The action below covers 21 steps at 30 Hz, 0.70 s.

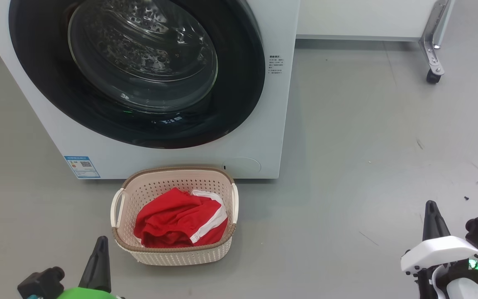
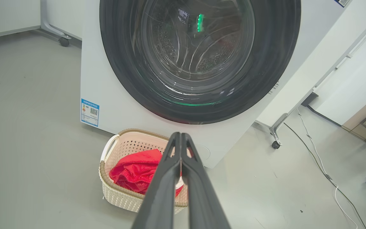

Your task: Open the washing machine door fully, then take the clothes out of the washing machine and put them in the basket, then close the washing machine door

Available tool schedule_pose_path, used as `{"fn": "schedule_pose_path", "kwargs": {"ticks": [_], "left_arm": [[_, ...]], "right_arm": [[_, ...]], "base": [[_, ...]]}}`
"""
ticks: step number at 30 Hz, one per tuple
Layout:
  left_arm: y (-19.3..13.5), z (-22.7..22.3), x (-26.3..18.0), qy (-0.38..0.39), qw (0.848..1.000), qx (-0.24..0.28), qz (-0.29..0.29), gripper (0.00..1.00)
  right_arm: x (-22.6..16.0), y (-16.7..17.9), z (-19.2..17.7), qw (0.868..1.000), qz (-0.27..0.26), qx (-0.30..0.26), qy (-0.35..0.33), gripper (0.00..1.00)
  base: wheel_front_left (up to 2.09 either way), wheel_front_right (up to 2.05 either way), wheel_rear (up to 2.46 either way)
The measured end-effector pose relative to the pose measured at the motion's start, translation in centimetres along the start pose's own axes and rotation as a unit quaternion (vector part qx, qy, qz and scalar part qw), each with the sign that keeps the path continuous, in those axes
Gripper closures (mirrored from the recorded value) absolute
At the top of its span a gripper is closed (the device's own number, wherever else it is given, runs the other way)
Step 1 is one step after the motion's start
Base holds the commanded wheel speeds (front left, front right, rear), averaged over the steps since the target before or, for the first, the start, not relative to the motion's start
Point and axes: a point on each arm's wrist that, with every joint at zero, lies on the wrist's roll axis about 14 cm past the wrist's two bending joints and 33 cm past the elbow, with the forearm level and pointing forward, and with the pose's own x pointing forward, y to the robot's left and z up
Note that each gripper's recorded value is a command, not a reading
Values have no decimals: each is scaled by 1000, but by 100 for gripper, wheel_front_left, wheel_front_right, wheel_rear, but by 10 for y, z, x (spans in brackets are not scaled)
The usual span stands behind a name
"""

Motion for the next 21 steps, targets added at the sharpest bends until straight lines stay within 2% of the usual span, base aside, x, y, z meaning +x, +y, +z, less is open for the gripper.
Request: {"fn": "schedule_pose_path", "kwargs": {"ticks": [21], "left_arm": [[11,1,3,9,996,-89,26,100]], "right_arm": [[1,-9,-2,994,-20,110,19,100]], "base": [[0,0,0]]}}
